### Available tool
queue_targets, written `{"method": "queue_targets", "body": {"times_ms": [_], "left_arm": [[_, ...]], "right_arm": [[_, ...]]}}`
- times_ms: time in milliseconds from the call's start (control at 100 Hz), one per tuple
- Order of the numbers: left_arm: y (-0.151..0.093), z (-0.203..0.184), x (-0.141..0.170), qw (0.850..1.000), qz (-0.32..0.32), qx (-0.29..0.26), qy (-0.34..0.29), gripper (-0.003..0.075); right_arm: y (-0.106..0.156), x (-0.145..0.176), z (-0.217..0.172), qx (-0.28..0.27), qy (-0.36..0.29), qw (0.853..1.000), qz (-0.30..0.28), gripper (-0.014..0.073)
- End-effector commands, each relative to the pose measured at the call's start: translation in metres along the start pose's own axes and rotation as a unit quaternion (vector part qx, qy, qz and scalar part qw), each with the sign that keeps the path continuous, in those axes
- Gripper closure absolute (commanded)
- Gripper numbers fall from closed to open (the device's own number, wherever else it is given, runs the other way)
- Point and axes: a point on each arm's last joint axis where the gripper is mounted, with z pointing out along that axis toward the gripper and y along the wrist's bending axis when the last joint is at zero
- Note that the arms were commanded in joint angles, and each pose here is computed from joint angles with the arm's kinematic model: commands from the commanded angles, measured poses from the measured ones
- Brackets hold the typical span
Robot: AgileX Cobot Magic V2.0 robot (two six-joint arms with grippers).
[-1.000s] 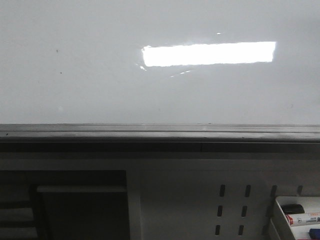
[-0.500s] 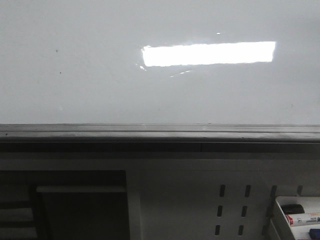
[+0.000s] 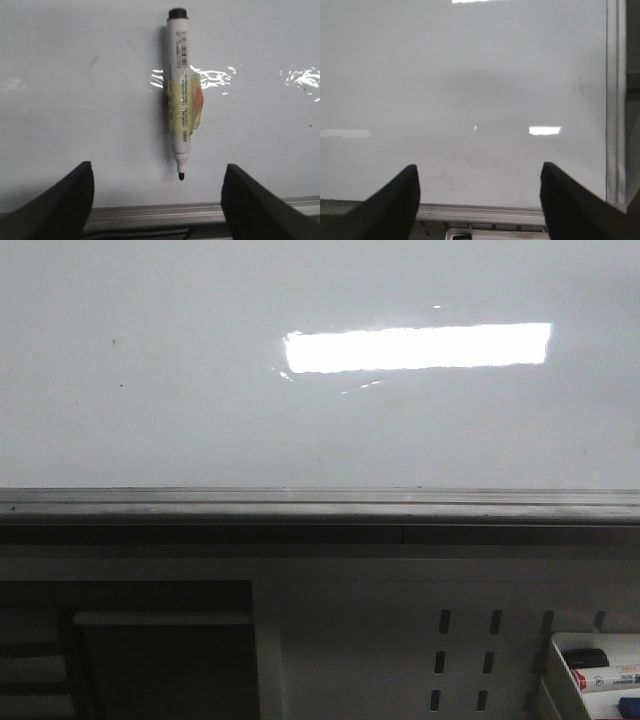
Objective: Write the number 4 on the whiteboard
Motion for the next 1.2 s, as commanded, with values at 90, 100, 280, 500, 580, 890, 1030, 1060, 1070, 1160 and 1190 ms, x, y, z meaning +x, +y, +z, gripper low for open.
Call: {"method": "queue_targets", "body": {"times_ms": [90, 100, 280, 500, 580, 890, 1030, 1060, 1070, 1160, 1190], "left_arm": [[-0.009, 0.027, -0.018, 0.998, 0.003, 0.017, -0.053, 0.0227], [-0.010, 0.028, -0.019, 0.998, 0.004, 0.019, -0.056, 0.0227], [-0.013, 0.055, -0.016, 0.998, 0.022, 0.018, -0.050, 0.0227], [-0.012, 0.071, -0.016, 0.998, 0.021, 0.012, -0.054, 0.0228], [-0.012, 0.073, -0.015, 0.998, 0.021, 0.011, -0.053, 0.0228], [-0.011, 0.085, -0.010, 0.999, 0.022, 0.008, -0.035, 0.0291], [-0.011, 0.087, -0.008, 0.999, 0.022, 0.008, -0.028, 0.0380], [-0.011, 0.087, -0.008, 0.999, 0.022, 0.008, -0.028, 0.0402], [-0.011, 0.087, -0.008, 0.999, 0.022, 0.008, -0.028, 0.0414], [-0.011, 0.087, -0.008, 0.999, 0.022, 0.008, -0.028, 0.0488], [-0.011, 0.087, -0.008, 0.999, 0.022, 0.008, -0.028, 0.0508]], "right_arm": [[0.001, -0.017, -0.003, -0.003, -0.047, 0.999, -0.002, 0.0138], [0.001, -0.017, -0.003, -0.003, -0.047, 0.999, -0.002, 0.0138], [0.001, -0.017, -0.003, -0.003, -0.047, 0.999, -0.002, 0.0138], [0.001, -0.017, -0.003, -0.003, -0.047, 0.999, -0.002, 0.0138], [0.001, -0.017, -0.003, -0.003, -0.047, 0.999, -0.002, 0.0138], [0.001, -0.017, -0.003, -0.003, -0.048, 0.999, -0.002, 0.0138], [0.001, -0.017, -0.003, -0.003, -0.048, 0.999, -0.002, 0.0138], [0.001, -0.017, -0.003, -0.003, -0.048, 0.999, -0.002, 0.0138], [0.001, -0.017, -0.003, -0.003, -0.048, 0.999, -0.002, 0.0138], [0.001, -0.017, -0.003, -0.003, -0.048, 0.999, -0.002, 0.0138], [0.001, -0.017, -0.003, -0.003, -0.048, 0.999, -0.002, 0.0138]]}}
